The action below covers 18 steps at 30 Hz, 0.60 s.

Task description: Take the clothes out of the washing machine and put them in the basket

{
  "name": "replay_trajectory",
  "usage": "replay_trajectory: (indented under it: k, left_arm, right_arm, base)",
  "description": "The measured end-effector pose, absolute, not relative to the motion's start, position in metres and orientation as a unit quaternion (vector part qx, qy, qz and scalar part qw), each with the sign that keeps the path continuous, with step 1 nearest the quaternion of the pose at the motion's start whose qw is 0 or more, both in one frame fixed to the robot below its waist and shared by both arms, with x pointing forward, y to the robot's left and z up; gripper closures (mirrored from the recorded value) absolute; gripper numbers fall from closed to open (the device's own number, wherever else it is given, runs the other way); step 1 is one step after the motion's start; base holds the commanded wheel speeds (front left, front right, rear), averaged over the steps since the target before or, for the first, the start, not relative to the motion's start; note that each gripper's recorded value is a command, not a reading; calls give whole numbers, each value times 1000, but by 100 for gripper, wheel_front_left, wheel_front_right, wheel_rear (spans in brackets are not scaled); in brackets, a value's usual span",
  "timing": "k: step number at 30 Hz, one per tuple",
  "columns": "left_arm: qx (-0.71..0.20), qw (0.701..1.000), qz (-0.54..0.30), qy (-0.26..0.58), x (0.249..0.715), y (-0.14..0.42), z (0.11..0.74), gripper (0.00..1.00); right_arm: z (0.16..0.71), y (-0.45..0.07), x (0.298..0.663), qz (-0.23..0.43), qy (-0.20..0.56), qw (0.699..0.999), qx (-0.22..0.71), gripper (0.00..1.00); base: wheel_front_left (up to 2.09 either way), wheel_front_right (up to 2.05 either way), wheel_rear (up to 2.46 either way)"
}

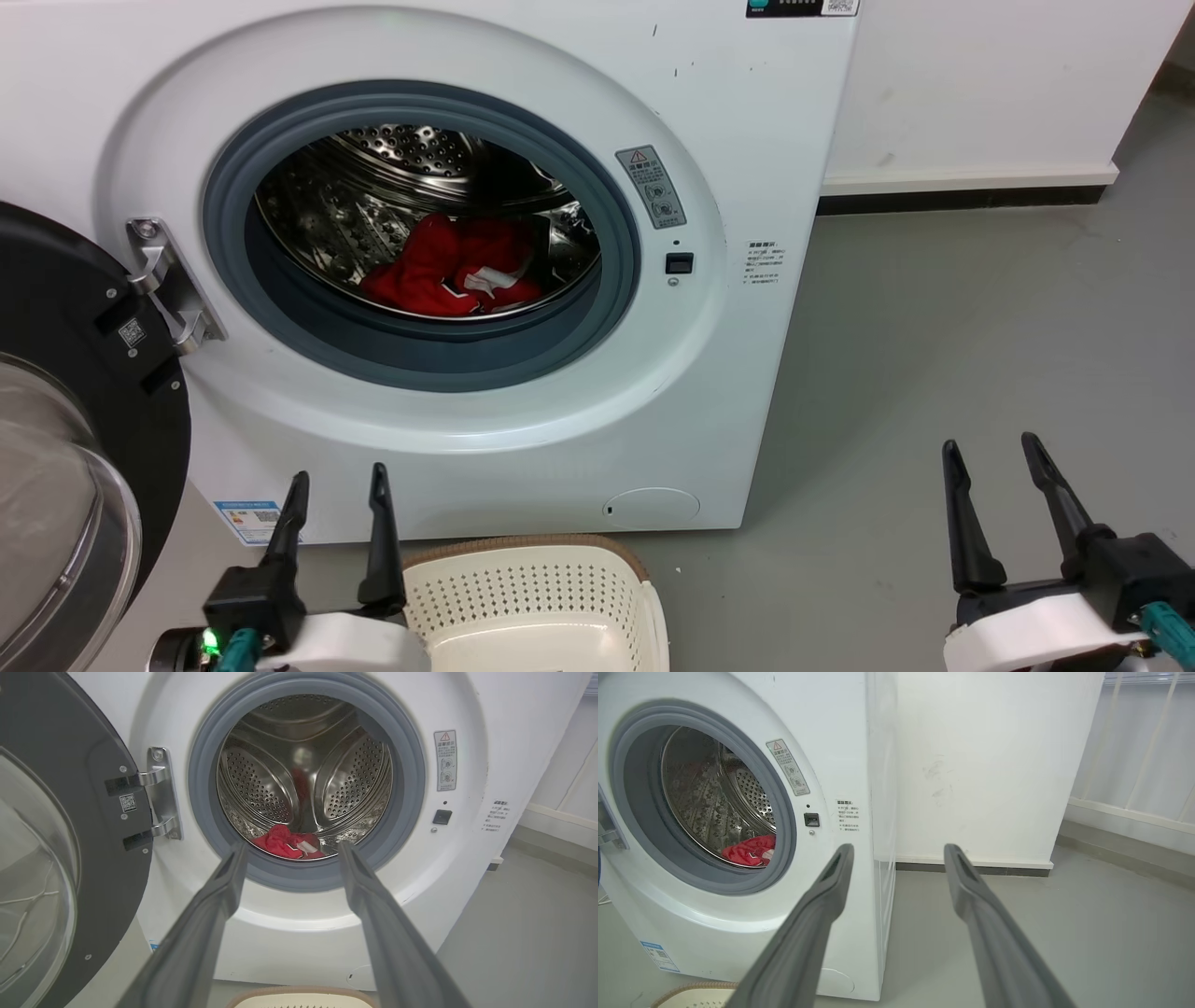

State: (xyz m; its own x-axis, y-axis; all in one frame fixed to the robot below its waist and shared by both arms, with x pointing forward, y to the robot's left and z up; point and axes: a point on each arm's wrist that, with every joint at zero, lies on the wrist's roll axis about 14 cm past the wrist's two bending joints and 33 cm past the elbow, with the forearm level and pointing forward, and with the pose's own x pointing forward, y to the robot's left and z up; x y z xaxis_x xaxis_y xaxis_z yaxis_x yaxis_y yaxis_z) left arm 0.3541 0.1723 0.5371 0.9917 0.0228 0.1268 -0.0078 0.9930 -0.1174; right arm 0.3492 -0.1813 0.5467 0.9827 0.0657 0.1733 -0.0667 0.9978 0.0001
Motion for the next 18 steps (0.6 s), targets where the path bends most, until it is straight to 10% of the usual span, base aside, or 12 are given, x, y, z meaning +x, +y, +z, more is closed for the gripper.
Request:
replay_trajectory:
  k: [18]
  left_arm:
    - [-34,995,-27,-93,350,160,546,0]
  right_arm:
    - [547,-181,344,36,-95,993,-56,0]
  base:
    - [0,0,0]
